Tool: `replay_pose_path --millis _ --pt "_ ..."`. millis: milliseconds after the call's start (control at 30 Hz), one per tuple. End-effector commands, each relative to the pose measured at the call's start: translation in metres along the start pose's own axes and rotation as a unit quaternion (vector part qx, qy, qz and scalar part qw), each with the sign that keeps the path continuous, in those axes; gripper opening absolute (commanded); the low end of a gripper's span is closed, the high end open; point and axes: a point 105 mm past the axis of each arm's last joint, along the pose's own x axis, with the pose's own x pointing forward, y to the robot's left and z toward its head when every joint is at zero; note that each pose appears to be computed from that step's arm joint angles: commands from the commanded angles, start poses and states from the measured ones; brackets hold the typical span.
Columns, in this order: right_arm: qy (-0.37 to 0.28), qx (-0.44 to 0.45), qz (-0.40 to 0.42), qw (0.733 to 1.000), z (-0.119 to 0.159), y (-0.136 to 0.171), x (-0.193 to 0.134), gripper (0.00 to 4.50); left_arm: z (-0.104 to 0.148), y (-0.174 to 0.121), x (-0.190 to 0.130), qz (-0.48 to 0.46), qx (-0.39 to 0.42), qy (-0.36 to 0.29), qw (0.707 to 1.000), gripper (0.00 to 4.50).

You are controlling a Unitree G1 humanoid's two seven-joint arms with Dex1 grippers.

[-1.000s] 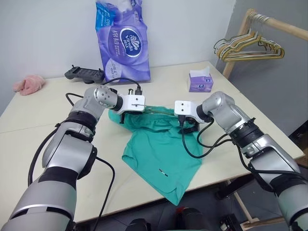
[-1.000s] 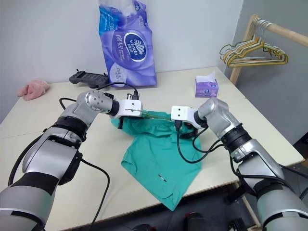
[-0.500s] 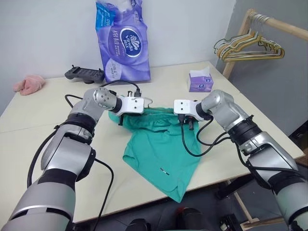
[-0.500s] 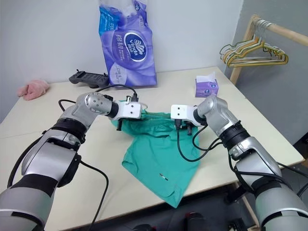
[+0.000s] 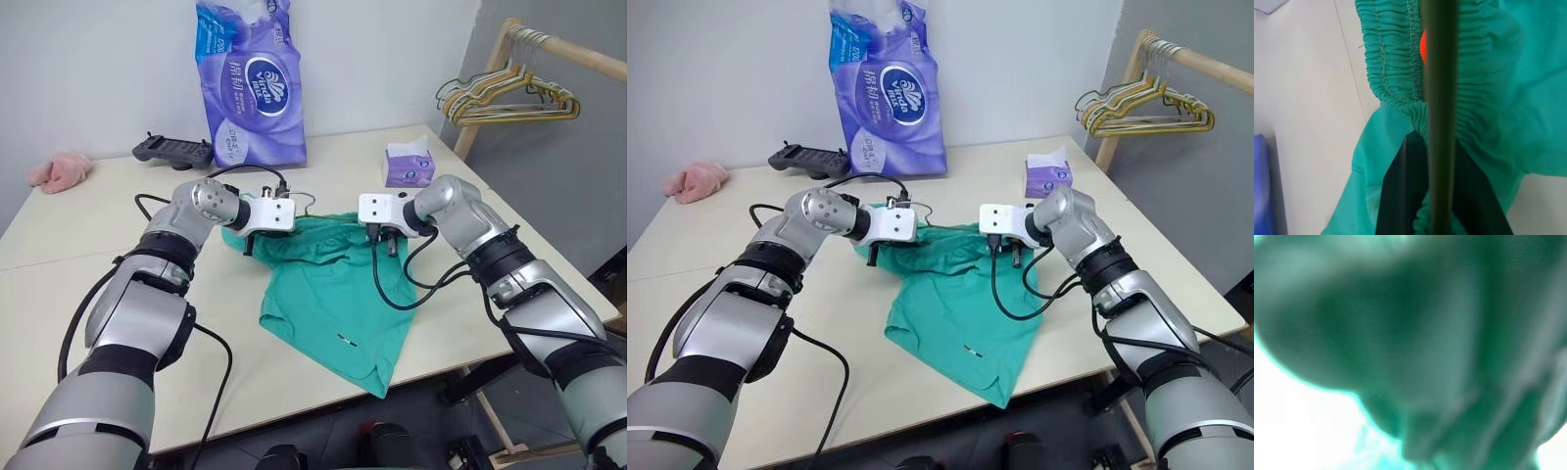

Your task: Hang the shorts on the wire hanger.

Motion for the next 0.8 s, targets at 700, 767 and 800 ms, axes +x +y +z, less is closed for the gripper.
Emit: replay_pose_path --millis 700,767,800 --pt "0.010 0.088 -0.040 0.995 -0.055 0.005 -0.039 0.00 -0.024 0.027 -0.135 0.042 -0.150 -0.071 0.985 4.43" --pt "0.005 0.095 -0.050 0.994 -0.057 0.004 -0.044 0.00 -0.029 0.015 -0.126 0.028 -0.161 -0.081 0.983 4.43" --pt "0.000 0.100 -0.057 0.993 -0.056 0.002 -0.047 0.00 -0.031 0.010 -0.121 0.027 -0.168 -0.090 0.981 4.43"
